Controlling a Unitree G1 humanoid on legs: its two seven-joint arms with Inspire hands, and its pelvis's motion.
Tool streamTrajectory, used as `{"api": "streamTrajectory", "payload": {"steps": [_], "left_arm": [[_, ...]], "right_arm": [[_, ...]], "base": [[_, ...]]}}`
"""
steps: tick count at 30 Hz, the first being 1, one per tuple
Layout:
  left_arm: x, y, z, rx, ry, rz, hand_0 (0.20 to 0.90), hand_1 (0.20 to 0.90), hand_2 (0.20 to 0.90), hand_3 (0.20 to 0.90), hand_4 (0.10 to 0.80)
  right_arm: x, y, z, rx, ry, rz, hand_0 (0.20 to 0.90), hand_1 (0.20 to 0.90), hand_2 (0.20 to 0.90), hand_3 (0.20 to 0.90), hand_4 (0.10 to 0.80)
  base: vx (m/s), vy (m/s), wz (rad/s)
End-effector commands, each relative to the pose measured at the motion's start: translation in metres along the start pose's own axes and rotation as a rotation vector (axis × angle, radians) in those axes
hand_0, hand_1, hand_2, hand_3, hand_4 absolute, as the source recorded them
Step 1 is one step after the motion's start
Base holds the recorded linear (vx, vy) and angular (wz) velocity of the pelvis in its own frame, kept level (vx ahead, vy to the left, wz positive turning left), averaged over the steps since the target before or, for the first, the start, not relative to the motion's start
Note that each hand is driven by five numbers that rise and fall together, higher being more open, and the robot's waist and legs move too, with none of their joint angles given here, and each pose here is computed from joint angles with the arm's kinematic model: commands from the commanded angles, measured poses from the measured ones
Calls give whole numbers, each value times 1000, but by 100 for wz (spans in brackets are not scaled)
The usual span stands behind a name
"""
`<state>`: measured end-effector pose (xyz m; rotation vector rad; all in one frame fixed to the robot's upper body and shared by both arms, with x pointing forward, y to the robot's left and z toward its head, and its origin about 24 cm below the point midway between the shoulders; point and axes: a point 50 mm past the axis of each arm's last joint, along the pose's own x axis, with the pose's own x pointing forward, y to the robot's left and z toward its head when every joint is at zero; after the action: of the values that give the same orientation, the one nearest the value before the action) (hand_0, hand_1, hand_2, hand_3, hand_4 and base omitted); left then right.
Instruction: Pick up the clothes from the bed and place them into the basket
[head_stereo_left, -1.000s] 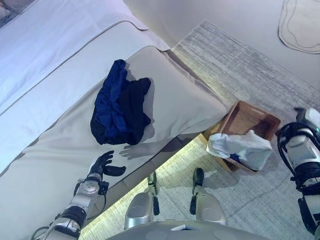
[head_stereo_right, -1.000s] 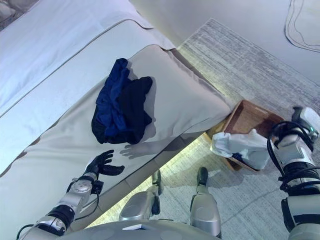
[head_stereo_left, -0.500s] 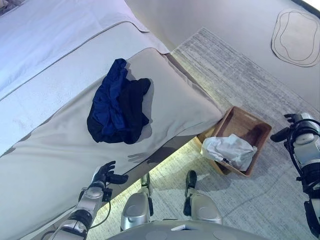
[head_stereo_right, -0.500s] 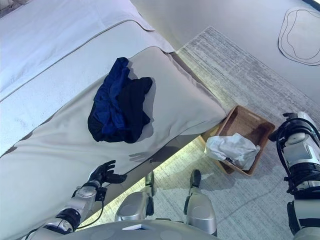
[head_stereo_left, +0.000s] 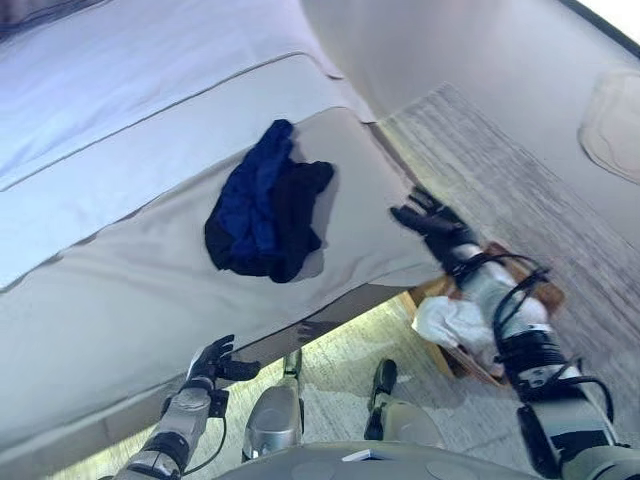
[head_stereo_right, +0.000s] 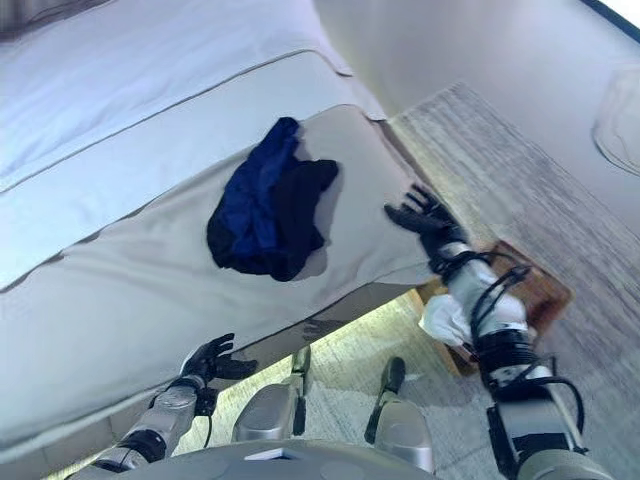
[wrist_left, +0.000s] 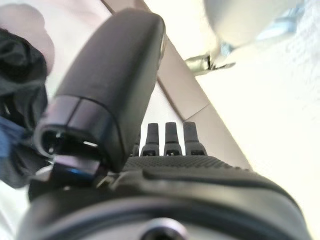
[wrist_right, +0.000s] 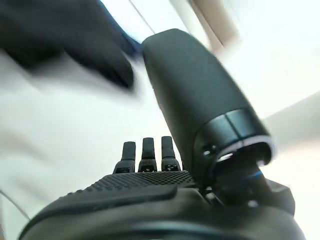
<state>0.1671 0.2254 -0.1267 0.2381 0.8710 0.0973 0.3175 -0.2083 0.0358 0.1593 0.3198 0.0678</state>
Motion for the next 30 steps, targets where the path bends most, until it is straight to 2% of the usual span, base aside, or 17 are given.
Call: {"api": "streamTrajectory", "payload": {"steps": [1,3,6,9,14,16,21,25,30], "left_arm": [[-5,29,-18,41,35,50,900,900,900,900,800],[-6,33,-18,-7,34,54,900,900,900,900,800],[-8,48,-23,-87,63,86,900,900,900,900,800],[-10,66,-29,-109,105,129,900,900,900,900,800],[-14,81,-36,-134,134,158,900,900,900,900,800],[-14,82,-35,-148,130,157,900,900,900,900,800],[-13,82,-31,-141,97,132,900,900,900,900,800],[-10,79,-21,-125,52,109,900,900,900,900,800],[-6,72,-6,-106,-22,73,900,900,900,900,800]], "right_arm": [[1,-13,59,-472,-279,-185,900,900,900,900,800],[2,-18,87,-853,-350,-308,900,900,900,900,800],[5,-12,135,-1236,-442,-432,900,900,900,900,800],[10,5,169,-1394,-500,-497,900,900,900,900,800],[12,20,204,-1500,-565,-648,900,900,900,900,800],[13,17,214,-1544,-530,-720,900,900,900,900,800],[17,15,225,-1579,-468,-756,900,900,900,900,800],[22,11,224,-1599,-346,-724,900,900,900,900,800],[26,-4,223,-1607,-92,-710,900,900,900,900,800]], "base": [[0,148,55],[-1,138,50],[28,105,40],[50,85,34],[73,42,36],[27,33,38],[46,18,43],[51,15,27],[30,22,11]]}}
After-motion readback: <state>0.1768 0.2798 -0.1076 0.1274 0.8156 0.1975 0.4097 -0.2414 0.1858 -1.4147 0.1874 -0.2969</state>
